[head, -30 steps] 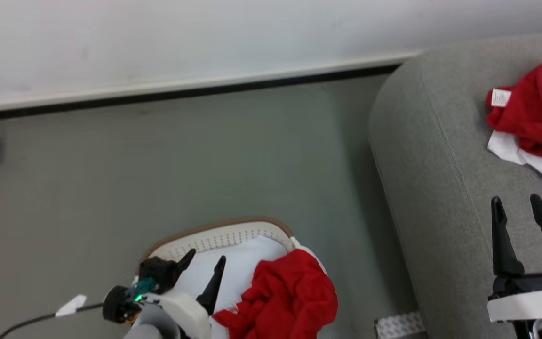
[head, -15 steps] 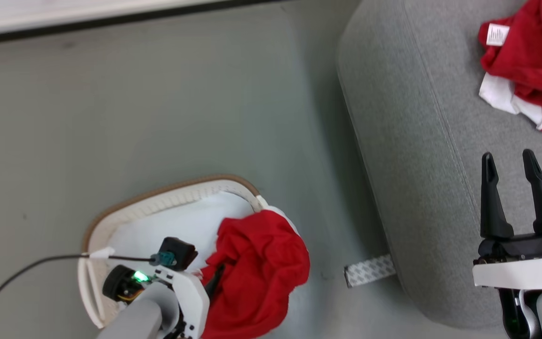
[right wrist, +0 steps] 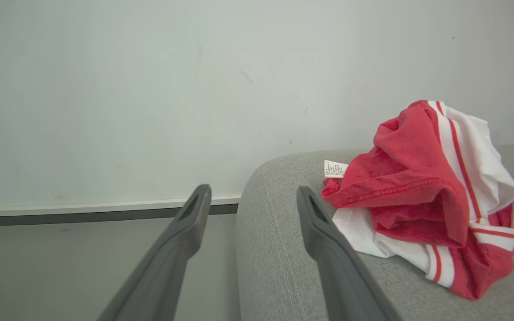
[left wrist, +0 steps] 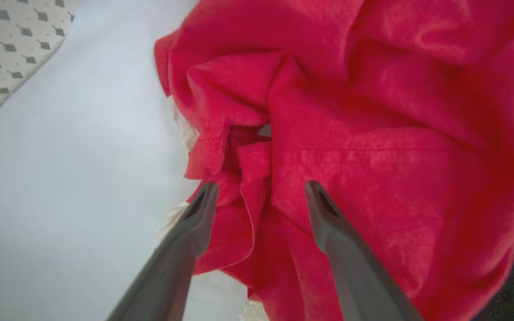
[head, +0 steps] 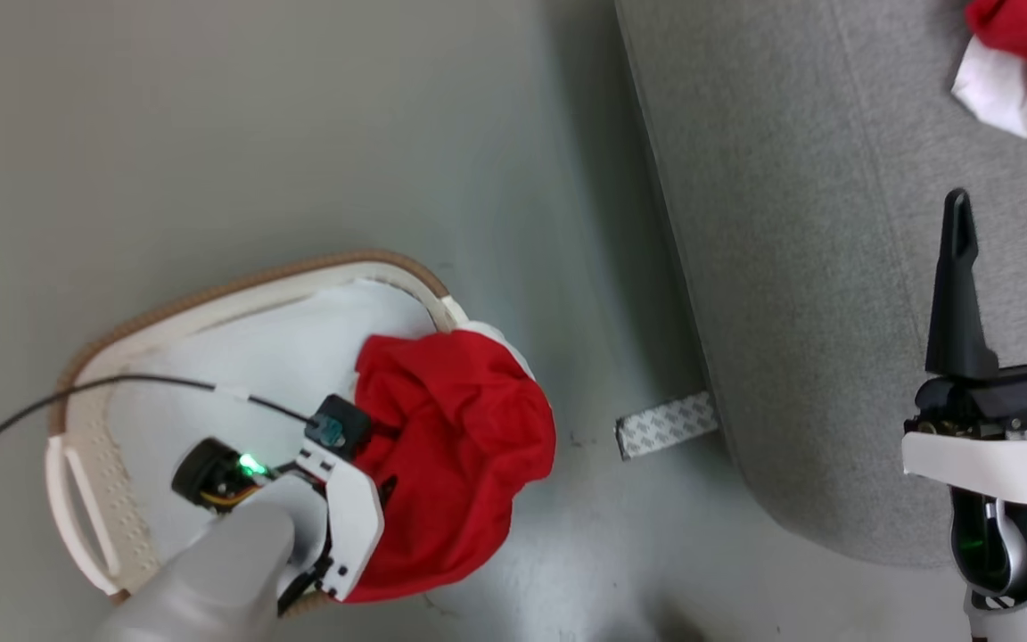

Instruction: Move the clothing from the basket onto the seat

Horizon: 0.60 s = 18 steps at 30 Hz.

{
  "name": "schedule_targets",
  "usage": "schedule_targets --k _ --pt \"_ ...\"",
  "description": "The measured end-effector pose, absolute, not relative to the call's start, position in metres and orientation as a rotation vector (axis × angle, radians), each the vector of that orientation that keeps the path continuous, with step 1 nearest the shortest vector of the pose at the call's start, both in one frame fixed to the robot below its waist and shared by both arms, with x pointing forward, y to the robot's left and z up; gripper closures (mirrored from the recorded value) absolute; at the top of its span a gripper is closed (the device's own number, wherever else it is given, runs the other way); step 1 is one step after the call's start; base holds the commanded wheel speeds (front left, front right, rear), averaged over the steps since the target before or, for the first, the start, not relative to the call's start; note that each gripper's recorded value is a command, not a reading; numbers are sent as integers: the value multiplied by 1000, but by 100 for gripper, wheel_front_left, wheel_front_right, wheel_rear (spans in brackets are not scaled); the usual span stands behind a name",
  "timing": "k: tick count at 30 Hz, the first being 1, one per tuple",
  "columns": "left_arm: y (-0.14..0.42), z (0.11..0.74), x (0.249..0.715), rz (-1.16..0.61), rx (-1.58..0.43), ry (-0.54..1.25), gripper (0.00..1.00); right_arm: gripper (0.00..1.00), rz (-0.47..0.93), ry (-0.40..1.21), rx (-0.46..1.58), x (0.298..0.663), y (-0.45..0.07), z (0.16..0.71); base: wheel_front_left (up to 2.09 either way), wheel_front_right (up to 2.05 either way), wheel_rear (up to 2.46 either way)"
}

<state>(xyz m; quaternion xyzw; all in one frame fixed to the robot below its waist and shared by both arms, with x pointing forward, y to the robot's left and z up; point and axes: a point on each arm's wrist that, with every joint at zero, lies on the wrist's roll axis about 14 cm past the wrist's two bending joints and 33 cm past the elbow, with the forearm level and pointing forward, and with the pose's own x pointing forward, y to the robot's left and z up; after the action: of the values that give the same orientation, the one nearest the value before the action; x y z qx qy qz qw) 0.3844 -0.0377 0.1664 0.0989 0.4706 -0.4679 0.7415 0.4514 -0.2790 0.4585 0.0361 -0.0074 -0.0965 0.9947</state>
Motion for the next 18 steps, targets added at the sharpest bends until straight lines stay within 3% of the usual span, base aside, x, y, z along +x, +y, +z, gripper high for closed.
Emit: schedule_targets --k 18 --pt "-26 95 377 -1067 338 1216 0 0 -186 -71 82 485 -283 454 0 0 0"
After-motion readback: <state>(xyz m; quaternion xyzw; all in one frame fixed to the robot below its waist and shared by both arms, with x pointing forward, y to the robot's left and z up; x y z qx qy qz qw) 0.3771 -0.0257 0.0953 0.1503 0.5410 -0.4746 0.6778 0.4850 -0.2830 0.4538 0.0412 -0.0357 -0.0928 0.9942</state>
